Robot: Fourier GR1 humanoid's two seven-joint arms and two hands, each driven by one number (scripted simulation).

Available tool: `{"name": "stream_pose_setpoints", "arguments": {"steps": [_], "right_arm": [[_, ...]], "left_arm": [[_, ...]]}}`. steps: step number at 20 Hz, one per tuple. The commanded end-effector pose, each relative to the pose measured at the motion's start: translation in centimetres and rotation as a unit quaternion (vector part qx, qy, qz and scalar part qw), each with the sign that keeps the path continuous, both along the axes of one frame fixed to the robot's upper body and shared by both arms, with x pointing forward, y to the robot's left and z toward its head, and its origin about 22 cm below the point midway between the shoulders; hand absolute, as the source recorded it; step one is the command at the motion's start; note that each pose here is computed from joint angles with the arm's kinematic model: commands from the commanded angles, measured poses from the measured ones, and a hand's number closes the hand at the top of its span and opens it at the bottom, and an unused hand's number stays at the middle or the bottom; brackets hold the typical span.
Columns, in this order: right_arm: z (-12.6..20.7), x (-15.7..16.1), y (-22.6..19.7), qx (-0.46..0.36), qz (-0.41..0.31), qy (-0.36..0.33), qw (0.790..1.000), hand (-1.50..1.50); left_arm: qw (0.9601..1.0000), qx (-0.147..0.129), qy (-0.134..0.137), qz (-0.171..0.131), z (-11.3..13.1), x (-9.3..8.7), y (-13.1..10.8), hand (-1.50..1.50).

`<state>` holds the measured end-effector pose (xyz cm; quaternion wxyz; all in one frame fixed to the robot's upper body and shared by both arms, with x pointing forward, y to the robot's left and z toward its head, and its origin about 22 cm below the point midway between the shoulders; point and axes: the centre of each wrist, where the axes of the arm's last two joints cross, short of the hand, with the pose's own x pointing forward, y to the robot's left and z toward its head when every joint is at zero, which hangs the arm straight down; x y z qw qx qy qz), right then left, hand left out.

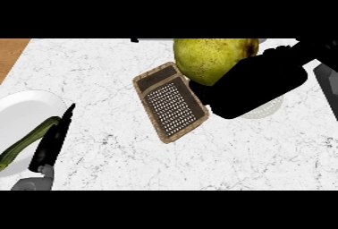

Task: Pick the pear from the placemat and place it in the basket

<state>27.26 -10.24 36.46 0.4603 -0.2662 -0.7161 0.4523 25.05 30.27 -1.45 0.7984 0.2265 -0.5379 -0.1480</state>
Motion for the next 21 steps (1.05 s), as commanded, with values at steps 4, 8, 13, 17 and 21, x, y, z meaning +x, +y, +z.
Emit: {"name": "stream_pose_setpoints", "arguments": {"steps": [4,8,13,17,21], "right_arm": [[-3.9,2.5,3.2,-0.007,-0.024,0.031,0.999,-1.50],[-3.4,3.0,4.4,0.035,-0.019,0.028,0.999,-1.50],[-5.1,3.0,4.5,0.141,-0.056,-0.003,0.988,-1.50],[-5.2,4.4,1.3,0.200,-0.114,0.014,0.973,-1.50],[-3.6,5.8,-3.2,0.236,-0.186,0.035,0.953,-1.50]], "left_arm": [[1.0000,0.001,-0.001,0.008,0.5,0.0,0.6,0.00],[0.9999,-0.010,-0.005,0.006,0.8,-0.4,-0.8,0.00],[1.0000,-0.006,0.001,0.007,0.2,0.6,0.6,0.00],[1.0000,-0.002,-0.001,0.008,0.6,0.2,1.6,0.00],[1.0000,0.001,0.001,0.005,1.9,-0.9,1.3,0.00]]}}
